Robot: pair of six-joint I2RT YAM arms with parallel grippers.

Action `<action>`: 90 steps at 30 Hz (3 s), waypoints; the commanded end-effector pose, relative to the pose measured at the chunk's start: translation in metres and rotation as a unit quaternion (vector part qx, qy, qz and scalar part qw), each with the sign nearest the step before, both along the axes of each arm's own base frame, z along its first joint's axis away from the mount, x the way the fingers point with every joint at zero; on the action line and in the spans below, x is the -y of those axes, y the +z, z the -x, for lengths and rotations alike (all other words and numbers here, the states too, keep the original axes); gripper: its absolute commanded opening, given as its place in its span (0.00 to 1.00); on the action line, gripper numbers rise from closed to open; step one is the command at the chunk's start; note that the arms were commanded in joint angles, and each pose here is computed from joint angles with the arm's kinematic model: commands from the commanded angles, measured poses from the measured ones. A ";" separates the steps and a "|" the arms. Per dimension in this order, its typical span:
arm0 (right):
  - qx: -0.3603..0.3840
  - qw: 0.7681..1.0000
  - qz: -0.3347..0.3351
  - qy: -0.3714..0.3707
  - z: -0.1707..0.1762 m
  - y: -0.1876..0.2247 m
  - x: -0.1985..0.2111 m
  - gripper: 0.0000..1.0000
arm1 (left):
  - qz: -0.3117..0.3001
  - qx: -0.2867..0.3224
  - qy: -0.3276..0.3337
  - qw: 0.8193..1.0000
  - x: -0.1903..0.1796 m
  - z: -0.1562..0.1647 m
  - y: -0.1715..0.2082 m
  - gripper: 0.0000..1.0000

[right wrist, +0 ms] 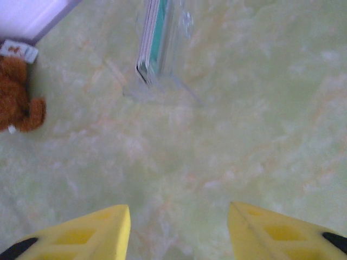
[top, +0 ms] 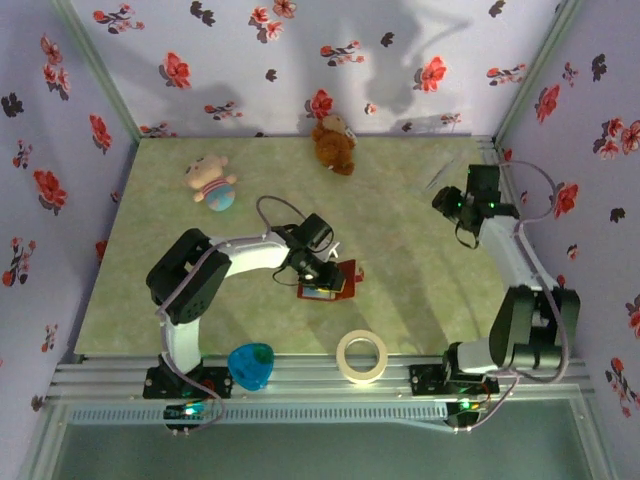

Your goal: Put the credit cards into the card holder

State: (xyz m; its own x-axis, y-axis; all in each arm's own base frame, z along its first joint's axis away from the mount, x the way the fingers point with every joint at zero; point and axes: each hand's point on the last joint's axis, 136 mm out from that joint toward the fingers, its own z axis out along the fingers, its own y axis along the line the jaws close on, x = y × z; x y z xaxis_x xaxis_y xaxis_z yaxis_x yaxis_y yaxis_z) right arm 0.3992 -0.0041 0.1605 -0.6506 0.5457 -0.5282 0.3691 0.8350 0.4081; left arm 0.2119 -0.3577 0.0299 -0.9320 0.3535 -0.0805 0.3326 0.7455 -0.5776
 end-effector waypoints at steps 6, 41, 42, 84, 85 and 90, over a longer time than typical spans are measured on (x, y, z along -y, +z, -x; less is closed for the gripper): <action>0.002 1.000 0.023 -0.004 -0.063 0.009 0.034 0.39 | -0.045 0.002 0.011 0.999 -0.012 0.007 -0.018 0.30; -0.071 0.990 -0.002 0.122 -0.066 -0.040 -0.018 0.00 | -0.040 0.030 0.042 0.998 -0.041 0.019 0.014 0.47; -0.073 0.988 0.001 0.138 -0.059 -0.041 -0.026 0.00 | -0.043 0.028 0.041 0.998 -0.043 0.021 0.014 0.48; -0.043 0.852 0.073 0.517 0.004 -0.017 -0.257 0.33 | -0.017 0.033 0.003 0.999 -0.046 0.038 0.026 0.53; -0.038 0.860 0.075 0.504 0.005 -0.010 -0.253 0.36 | -0.016 0.041 0.001 0.999 -0.047 0.037 0.029 0.53; -0.025 0.901 0.022 0.433 0.035 0.015 -0.239 0.49 | -0.009 0.067 0.005 0.998 -0.050 0.034 0.044 0.54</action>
State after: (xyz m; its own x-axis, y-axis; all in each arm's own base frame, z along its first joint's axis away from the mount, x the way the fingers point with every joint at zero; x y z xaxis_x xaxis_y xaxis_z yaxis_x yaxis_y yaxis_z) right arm 0.3723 0.2433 0.1498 -0.8109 -0.3494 -0.4694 -0.5227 0.7931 0.3127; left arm 0.1774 -0.3098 0.0604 -0.9321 0.3276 -0.1547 0.3581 0.7683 -0.5306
